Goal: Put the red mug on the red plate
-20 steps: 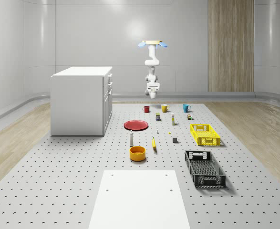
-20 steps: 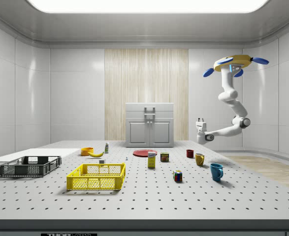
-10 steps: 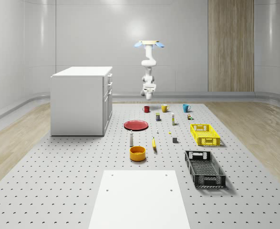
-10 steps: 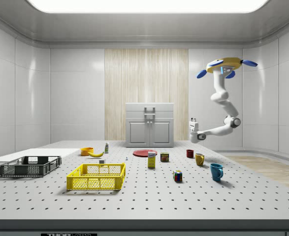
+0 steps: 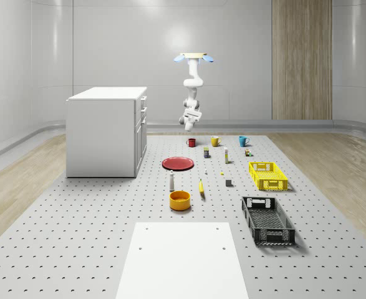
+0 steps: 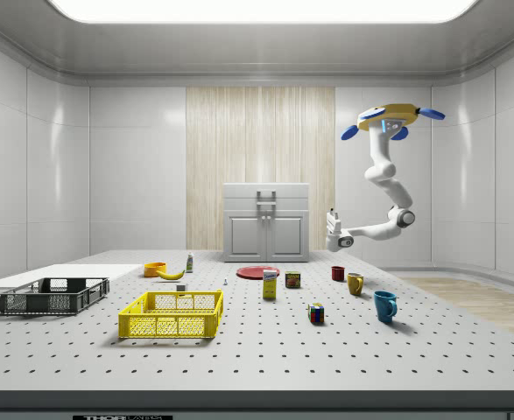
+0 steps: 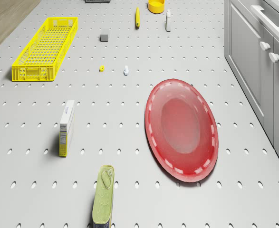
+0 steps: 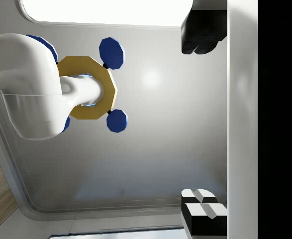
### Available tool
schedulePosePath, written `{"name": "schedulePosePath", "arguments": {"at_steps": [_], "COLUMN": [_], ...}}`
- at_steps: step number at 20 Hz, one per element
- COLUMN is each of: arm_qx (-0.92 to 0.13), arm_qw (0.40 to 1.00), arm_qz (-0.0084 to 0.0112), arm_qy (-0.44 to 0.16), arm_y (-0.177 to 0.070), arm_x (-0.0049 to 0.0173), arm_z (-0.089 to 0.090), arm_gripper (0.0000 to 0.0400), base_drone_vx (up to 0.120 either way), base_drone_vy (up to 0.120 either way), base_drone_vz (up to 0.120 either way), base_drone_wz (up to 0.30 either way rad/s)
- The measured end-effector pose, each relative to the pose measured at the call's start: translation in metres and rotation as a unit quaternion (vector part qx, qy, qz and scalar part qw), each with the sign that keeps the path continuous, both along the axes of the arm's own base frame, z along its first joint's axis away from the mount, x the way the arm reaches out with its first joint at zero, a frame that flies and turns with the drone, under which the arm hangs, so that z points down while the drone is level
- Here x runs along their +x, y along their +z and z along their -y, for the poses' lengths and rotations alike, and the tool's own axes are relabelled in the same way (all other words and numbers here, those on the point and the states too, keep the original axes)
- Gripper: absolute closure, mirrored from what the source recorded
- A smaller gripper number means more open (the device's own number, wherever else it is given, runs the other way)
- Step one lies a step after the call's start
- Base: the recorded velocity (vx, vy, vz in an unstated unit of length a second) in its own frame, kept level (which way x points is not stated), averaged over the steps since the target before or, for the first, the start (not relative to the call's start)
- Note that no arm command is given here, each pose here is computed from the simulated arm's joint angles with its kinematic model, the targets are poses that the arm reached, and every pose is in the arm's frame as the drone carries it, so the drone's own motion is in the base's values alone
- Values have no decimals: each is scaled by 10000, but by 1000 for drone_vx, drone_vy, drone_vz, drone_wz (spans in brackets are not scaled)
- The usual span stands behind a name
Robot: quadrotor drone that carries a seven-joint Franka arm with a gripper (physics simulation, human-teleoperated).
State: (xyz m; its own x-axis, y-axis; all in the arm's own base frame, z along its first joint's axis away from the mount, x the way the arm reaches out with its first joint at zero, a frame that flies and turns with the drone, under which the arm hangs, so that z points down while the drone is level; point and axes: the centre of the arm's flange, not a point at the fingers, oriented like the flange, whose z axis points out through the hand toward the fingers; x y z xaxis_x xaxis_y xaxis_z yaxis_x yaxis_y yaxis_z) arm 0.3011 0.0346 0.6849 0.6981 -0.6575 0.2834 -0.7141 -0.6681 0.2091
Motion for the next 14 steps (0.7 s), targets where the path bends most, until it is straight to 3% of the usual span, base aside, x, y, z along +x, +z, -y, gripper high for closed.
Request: {"name": "schedulePosePath", "arguments": {"at_steps": [4, 7, 10, 14], "arm_qx": [-1621, -3489, -5681, -8023], "arm_qw": [9868, 9371, 8227, 5963], "arm_qz": [10, 12, 9, 1], "arm_qy": [-50, -111, -187, -273], "arm_y": [-163, -460, -934, -1537], "arm_x": [3, 11, 26, 47], "arm_z": [-279, -522, -640, -435], "arm_gripper": [0, 0, 0, 0], "base_drone_vx": [120, 120, 120, 120], "base_drone_vy": [0, 0, 0, 0], "base_drone_vz": [-100, -120, -120, -120], "base_drone_wz": [0, 0, 0, 0]}}
